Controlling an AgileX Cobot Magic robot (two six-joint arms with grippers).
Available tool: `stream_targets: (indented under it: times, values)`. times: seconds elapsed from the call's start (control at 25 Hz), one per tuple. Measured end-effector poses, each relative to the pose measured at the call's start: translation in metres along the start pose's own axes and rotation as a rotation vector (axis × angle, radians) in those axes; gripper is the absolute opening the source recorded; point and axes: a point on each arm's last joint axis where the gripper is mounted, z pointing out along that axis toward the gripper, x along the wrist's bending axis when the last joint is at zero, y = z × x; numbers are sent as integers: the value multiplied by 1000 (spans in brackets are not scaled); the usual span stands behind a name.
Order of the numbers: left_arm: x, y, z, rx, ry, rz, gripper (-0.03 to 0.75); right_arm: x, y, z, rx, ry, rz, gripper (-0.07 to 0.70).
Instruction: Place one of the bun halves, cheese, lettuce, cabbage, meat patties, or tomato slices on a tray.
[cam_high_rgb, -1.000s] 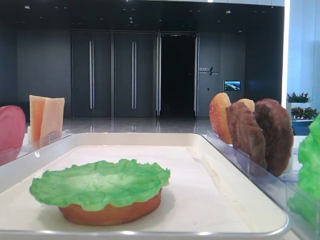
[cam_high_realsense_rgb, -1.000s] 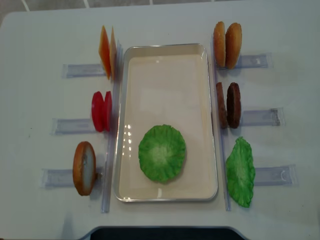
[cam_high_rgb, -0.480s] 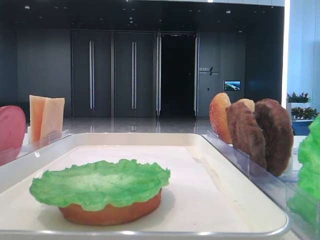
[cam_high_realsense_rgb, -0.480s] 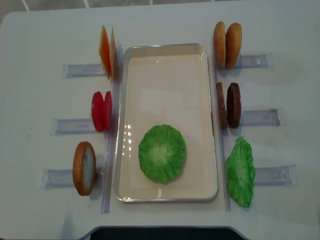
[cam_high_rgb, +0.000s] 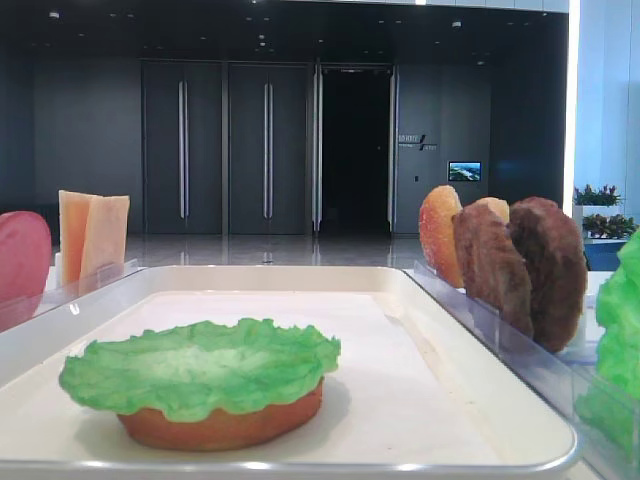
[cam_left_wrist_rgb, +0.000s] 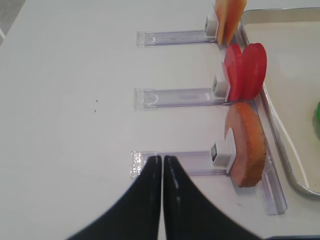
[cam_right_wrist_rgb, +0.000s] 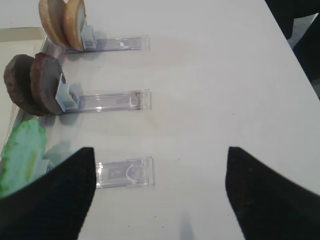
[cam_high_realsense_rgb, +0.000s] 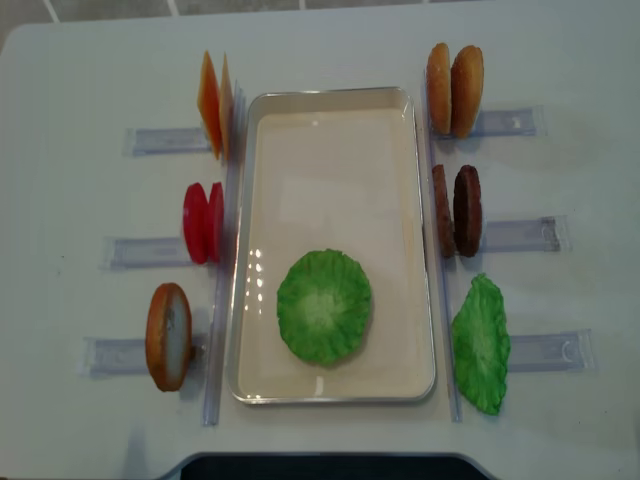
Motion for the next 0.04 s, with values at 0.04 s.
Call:
stream_targets:
  times: [0.04]
  values:
    - [0, 0, 0, 0, 0, 1, -7, 0, 0, 0, 0, 0, 0, 541]
